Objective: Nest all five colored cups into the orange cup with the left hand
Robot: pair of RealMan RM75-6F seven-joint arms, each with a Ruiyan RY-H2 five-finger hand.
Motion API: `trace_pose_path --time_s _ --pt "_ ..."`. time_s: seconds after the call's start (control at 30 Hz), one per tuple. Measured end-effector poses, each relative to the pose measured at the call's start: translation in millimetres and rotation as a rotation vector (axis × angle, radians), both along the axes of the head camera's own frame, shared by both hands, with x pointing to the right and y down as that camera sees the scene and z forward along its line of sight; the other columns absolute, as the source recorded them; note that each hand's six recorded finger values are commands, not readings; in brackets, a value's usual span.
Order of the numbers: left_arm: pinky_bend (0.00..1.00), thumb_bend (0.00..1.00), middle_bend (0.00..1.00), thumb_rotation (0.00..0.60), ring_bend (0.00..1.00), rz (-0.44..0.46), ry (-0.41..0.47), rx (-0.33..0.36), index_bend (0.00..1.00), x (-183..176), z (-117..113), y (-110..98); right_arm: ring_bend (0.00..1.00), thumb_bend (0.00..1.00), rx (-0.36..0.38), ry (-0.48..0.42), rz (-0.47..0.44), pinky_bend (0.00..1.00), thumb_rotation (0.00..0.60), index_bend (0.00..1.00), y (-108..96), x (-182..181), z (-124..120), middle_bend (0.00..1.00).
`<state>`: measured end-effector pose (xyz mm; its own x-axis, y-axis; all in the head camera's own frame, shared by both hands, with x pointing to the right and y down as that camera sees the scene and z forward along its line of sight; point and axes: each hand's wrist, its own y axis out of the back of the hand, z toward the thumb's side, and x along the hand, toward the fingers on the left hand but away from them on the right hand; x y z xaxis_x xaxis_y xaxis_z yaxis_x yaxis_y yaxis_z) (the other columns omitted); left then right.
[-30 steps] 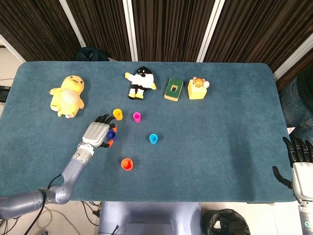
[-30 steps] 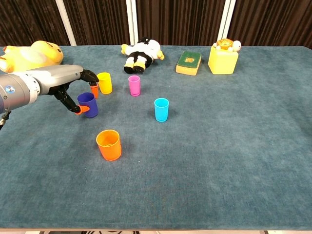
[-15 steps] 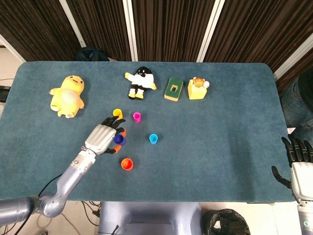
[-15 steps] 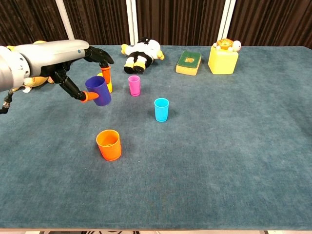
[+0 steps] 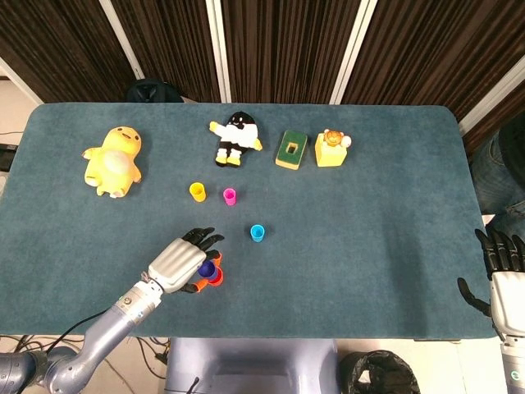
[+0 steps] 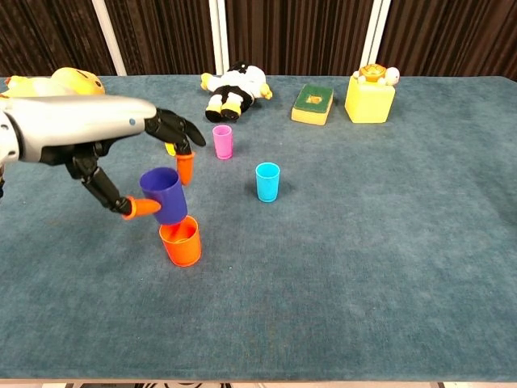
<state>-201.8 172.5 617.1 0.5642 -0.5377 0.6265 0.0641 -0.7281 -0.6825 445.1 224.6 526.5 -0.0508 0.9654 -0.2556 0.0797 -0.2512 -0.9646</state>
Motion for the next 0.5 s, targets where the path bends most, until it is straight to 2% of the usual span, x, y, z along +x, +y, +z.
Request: trace_pose_path --time_s 0.5 --pt "0.12 0.34 0.12 0.600 0.00 0.012 -0.025 -0.014 0.39 5 18 5 0.07 0.37 -0.001 0.000 0.001 0.04 0.600 0.07 0 0 1 0.05"
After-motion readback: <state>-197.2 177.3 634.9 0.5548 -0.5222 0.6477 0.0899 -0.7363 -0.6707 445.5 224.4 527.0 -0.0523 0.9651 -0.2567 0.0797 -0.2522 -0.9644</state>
